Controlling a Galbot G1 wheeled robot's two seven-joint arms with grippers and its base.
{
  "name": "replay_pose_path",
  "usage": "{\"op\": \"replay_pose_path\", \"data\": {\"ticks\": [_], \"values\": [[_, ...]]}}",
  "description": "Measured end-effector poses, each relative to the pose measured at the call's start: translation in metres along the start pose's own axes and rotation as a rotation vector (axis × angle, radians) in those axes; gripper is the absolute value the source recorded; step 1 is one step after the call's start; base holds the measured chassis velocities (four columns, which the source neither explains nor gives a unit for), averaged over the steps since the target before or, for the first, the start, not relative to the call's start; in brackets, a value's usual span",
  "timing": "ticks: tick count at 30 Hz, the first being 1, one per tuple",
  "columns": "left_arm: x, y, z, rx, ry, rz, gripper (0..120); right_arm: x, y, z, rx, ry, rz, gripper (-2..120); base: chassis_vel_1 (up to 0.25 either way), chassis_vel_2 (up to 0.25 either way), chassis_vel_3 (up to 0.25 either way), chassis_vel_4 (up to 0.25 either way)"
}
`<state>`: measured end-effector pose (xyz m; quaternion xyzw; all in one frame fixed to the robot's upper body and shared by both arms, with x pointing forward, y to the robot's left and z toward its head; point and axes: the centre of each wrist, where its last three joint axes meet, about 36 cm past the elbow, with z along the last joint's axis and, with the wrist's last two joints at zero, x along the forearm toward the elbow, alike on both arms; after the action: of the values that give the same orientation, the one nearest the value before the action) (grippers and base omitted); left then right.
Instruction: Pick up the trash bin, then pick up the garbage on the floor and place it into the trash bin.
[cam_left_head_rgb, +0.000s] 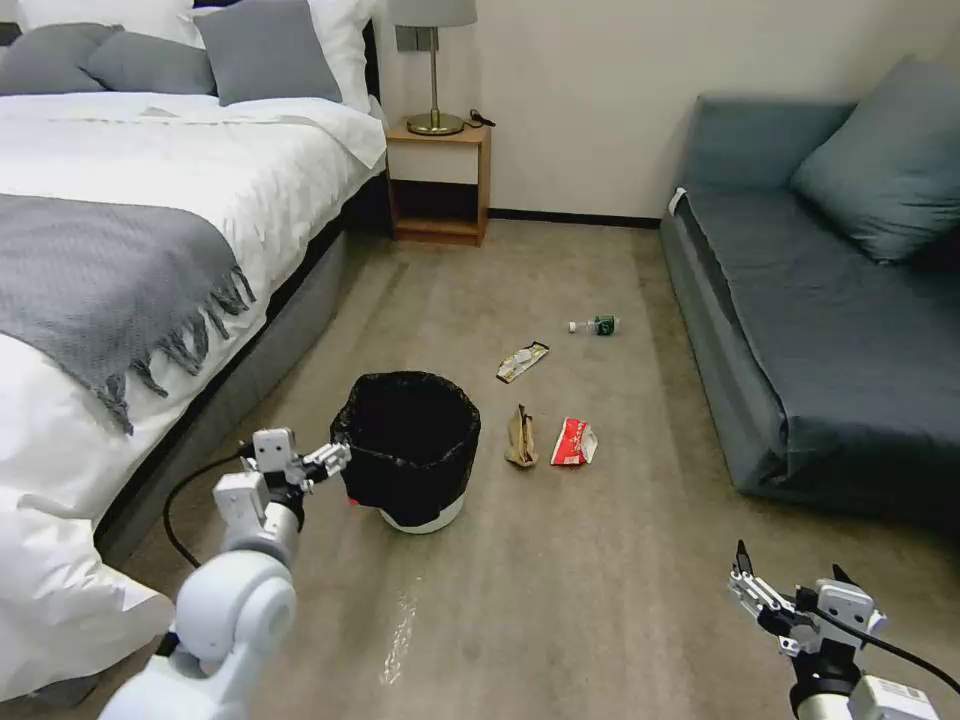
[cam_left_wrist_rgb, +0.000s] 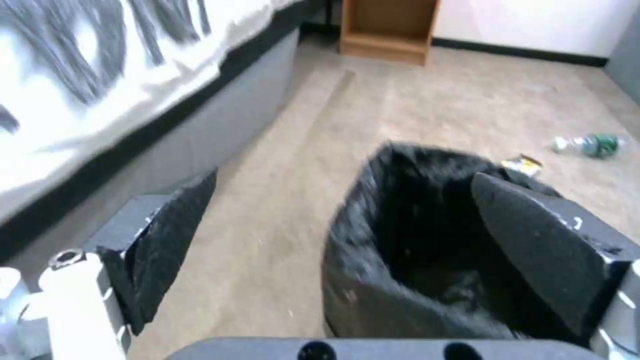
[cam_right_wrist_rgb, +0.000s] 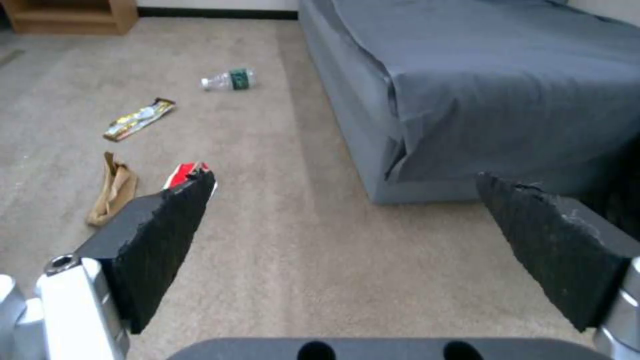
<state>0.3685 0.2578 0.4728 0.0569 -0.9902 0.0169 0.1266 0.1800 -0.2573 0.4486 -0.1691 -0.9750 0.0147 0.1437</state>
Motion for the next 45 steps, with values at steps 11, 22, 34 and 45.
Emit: {"op": "replay_pose_path", "data": {"ticks": [11, 22, 34, 45], "values": [[-0.023, 0.004, -0.036, -0.011, -0.052, -0.011, 98, 0.0, 0.0, 0.001, 0.001, 0.001, 0.0, 100, 0.0, 0.0, 0.0, 0.0], [-0.102, -0.002, -0.071, -0.005, -0.023, -0.029, 98, -0.003, 0.004, 0.016, 0.017, 0.017, -0.007, 100, 0.0, 0.0, 0.0, 0.0], [-0.14, -0.012, -0.047, 0.065, 0.17, -0.002, 98, -0.008, 0.004, 0.023, 0.022, 0.022, -0.003, 100, 0.0, 0.0, 0.0, 0.0], [-0.155, -0.02, -0.025, 0.089, 0.302, -0.009, 98, -0.008, 0.004, 0.024, 0.028, 0.023, -0.001, 100, 0.0, 0.0, 0.0, 0.0]]}}
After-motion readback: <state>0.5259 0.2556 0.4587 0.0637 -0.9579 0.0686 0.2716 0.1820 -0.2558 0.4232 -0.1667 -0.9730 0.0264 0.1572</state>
